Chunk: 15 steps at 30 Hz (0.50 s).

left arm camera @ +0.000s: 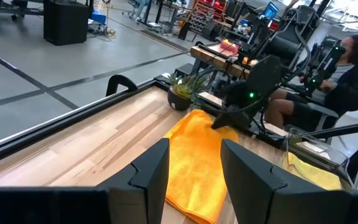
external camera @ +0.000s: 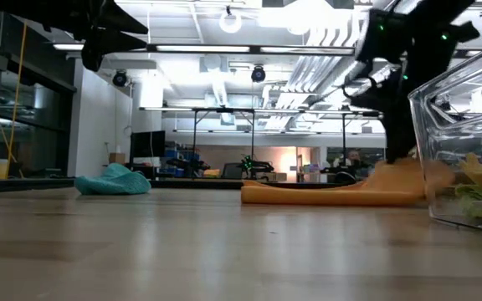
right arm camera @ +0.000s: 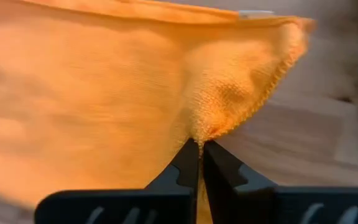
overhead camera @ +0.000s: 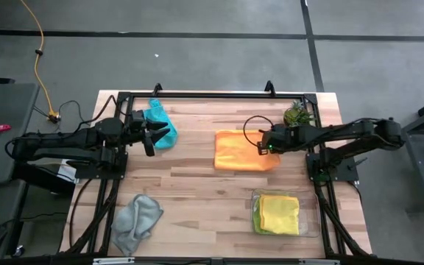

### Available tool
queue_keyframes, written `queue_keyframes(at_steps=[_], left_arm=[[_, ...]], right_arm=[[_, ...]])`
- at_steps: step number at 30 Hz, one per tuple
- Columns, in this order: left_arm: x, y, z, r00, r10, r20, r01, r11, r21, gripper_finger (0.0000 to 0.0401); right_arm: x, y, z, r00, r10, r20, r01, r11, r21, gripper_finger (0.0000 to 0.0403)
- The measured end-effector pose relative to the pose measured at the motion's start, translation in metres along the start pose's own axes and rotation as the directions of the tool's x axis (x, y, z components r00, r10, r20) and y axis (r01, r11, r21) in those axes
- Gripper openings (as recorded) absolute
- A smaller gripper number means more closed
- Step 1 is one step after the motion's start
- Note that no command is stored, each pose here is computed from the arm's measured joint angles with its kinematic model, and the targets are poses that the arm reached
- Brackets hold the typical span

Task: Fold microfiber towels
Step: Fold the orange microfiber cloth

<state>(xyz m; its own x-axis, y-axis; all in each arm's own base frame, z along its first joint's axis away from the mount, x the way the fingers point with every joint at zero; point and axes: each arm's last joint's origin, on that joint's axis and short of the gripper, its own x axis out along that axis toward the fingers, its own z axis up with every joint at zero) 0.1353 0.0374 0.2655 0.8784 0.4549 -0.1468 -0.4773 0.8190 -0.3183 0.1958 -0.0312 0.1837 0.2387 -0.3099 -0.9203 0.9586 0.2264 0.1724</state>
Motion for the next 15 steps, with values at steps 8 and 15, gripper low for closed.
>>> queue_keyframes(at_steps=[8,15], left_arm=[[0.000,0.000,0.000,1.000,0.001,-0.004,-0.001,1.000,-0.022,0.0133],[0.000,0.001,0.000,1.000,0.017,0.001,-0.017,1.000,-0.021,0.0133]], right_arm=[[-0.024,0.032,0.013,0.980,0.180,0.089,-0.182,0.983,0.012,0.0000],[-0.023,0.051,0.016,0.941,0.307,0.139,-0.317,0.947,0.052,0.0000]])
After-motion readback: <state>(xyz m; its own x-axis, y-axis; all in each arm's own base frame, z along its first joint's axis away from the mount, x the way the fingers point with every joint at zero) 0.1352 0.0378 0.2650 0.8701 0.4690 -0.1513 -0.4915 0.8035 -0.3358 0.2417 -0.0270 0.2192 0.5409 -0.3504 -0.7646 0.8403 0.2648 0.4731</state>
